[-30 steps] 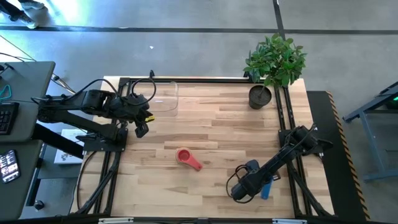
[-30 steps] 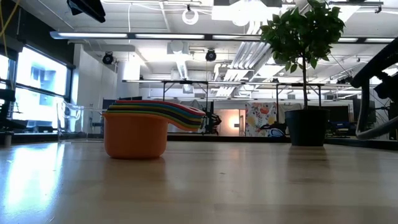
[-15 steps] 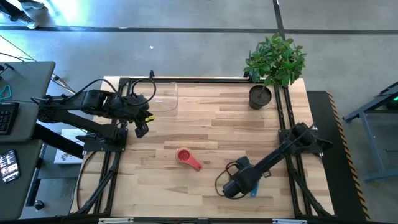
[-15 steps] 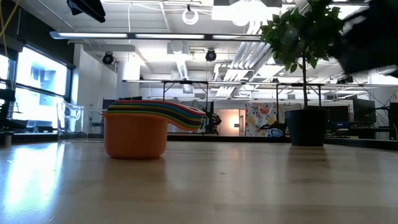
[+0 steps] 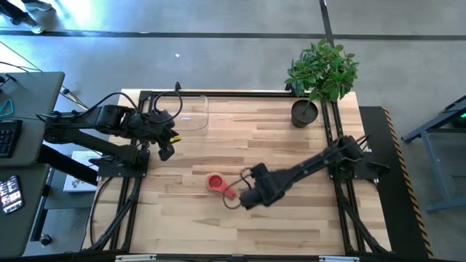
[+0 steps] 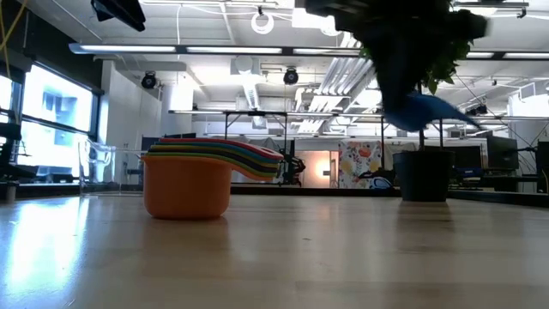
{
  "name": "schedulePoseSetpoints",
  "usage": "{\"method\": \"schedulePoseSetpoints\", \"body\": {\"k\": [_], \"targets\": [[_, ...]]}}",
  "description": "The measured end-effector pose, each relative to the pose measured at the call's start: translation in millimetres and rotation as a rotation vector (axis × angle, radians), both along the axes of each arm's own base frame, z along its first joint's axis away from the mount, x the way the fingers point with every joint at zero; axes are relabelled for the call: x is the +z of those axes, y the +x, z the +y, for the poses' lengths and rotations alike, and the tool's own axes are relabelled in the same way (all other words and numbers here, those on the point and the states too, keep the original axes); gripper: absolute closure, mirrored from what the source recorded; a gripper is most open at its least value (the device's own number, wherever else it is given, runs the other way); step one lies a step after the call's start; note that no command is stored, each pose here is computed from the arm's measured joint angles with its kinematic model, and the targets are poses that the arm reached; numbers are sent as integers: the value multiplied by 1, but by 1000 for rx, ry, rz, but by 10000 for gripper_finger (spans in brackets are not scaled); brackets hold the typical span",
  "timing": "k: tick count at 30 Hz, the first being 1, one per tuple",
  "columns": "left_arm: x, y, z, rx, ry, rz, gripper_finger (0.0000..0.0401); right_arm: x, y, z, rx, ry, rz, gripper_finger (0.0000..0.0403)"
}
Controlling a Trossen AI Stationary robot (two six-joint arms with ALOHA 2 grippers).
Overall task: Nest measuring cups in basket
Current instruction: Stack the blue measuring cup on top of the red measuring cup
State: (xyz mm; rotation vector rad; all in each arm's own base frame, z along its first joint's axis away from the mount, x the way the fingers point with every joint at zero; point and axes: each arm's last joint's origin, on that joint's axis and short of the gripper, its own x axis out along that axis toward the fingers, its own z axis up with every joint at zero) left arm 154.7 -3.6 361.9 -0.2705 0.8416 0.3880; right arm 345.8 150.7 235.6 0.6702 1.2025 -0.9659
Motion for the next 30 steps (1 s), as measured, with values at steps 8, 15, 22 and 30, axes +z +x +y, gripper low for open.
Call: {"method": "schedulePoseSetpoints", "body": {"k": [8,15,22,30], "targets": [[-1,-1,-2,27,-105,0,316,29,31,-45,154,-37,-81,402],[-5,-6,-4,59,-224,55,316,59,60,-80,283,-75,-261,402],[-9,-13,-4,89,-247,145,316,86,84,-98,421,-99,-492,402],[-10,-15,-3,96,-235,162,316,102,98,-97,541,-30,-680,402]]}}
